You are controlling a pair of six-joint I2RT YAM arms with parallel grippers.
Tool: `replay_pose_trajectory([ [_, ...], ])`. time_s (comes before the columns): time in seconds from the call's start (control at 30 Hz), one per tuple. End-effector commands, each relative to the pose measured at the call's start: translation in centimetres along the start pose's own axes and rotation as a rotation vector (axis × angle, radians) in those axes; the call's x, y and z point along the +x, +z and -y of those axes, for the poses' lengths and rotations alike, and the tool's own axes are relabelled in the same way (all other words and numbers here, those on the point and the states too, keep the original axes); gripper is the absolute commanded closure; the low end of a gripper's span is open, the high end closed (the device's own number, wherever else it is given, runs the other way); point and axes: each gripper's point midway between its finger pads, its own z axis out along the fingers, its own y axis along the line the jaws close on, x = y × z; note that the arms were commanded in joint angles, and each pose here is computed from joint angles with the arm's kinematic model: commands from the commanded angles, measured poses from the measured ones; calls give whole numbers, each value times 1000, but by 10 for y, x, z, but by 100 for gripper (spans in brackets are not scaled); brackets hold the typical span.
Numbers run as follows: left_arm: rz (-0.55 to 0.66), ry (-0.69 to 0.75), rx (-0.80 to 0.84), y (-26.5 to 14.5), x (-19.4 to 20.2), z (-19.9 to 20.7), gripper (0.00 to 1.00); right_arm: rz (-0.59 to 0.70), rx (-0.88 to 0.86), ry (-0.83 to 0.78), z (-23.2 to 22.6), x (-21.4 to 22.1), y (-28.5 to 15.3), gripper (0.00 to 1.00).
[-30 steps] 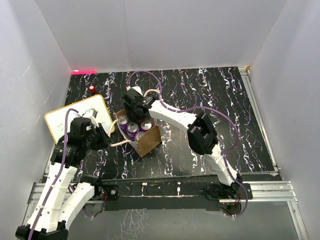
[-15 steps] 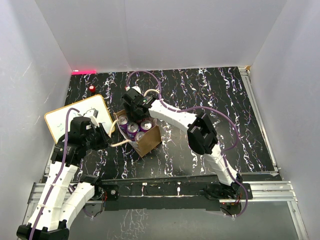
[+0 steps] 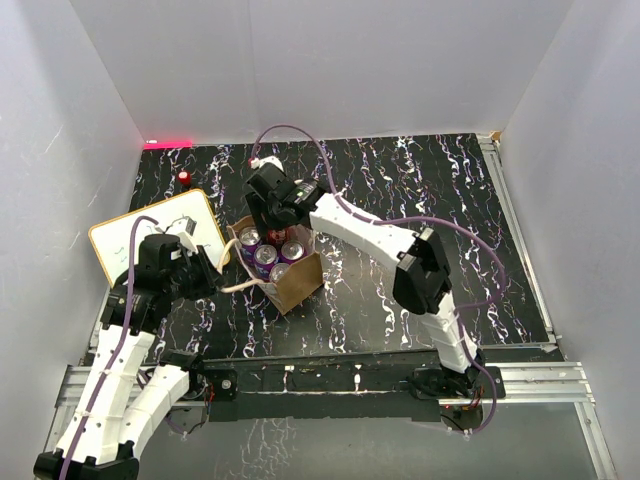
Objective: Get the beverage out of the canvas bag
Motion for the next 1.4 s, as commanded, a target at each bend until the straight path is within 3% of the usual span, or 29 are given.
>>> replay_pose_trajectory([
  [0.0, -4, 11, -8, -1, 1, -3, 97, 286, -101, 65, -11, -80, -82, 91],
  [0.33, -5, 3, -18, 0, 1, -5, 97, 400, -150, 100, -6, -105, -142, 93],
  [0.63, 1, -15, -47, 1, -1, -10, 97, 451, -214, 131, 9, -94, -209, 93],
  [0.83, 4, -16, -46, 1, -2, -10, 97, 430, -106, 173, 52, -45, -231, 93],
  [1.07, -14, -17, -50, 3, 0, -10, 97, 448, 151, 248, 129, 21, -246, 93],
  [1.17, -14, -16, -50, 3, 0, -10, 97, 419, 242, 277, 157, 57, -230, 93],
  [1.37, -7, -17, -51, 2, -1, -10, 97, 243, 350, 357, 213, 122, -167, 93],
])
